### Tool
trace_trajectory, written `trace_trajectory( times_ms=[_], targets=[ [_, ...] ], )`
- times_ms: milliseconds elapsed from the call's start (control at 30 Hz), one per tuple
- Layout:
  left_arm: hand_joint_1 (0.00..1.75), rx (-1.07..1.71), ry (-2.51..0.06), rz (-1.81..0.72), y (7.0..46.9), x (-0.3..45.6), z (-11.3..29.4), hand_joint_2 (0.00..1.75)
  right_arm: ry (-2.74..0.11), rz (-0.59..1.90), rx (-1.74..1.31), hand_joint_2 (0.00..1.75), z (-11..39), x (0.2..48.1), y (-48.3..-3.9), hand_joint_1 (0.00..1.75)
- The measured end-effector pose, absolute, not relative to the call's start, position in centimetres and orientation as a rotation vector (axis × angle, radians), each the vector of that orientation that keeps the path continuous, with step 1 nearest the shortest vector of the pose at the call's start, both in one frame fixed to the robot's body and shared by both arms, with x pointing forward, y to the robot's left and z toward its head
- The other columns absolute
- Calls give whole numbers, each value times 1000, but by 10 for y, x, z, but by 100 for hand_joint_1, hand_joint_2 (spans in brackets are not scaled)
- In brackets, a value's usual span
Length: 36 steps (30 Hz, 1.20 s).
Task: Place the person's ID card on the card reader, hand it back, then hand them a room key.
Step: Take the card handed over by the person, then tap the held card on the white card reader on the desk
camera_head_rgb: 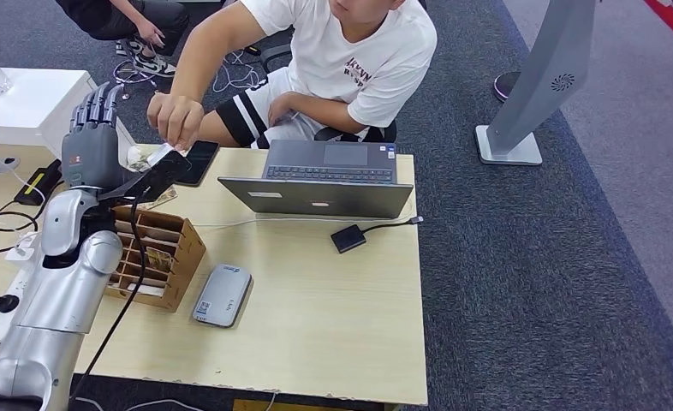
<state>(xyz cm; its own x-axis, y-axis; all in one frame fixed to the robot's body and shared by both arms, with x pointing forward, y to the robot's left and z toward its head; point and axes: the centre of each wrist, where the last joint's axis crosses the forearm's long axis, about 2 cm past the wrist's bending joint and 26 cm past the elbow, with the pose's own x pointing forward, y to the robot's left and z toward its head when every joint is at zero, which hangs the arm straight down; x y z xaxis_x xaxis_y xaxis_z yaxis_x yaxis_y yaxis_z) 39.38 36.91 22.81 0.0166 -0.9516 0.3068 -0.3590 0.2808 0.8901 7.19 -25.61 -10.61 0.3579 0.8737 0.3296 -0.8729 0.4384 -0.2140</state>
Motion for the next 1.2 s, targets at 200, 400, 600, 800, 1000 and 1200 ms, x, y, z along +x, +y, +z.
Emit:
trace_trajectory(
  times_ms=[200, 400, 600, 800, 1000, 1200],
  targets=[
    [0, 1267, -1513, -766, 371, 398, 227, 175, -415, 1136, -7, 0, -106, 75, -256, 0],
    [175, 1274, -1505, -772, 372, 399, 226, 175, -415, 1141, -7, 0, -105, 77, -256, 0],
    [175, 1269, -1504, -773, 374, 398, 224, 175, -414, 1148, -7, 0, -105, 77, -256, 0],
    [175, 1263, -1502, -776, 375, 398, 222, 175, -410, 1149, -10, 0, -105, 78, -256, 0],
    [175, 1252, -1503, -780, 377, 396, 218, 175, -410, 1144, -11, 0, -105, 78, -256, 0],
    [175, 1219, -1528, -801, 376, 383, 203, 175, -409, 1127, -22, 0, -105, 77, -257, 0]
  ],
)
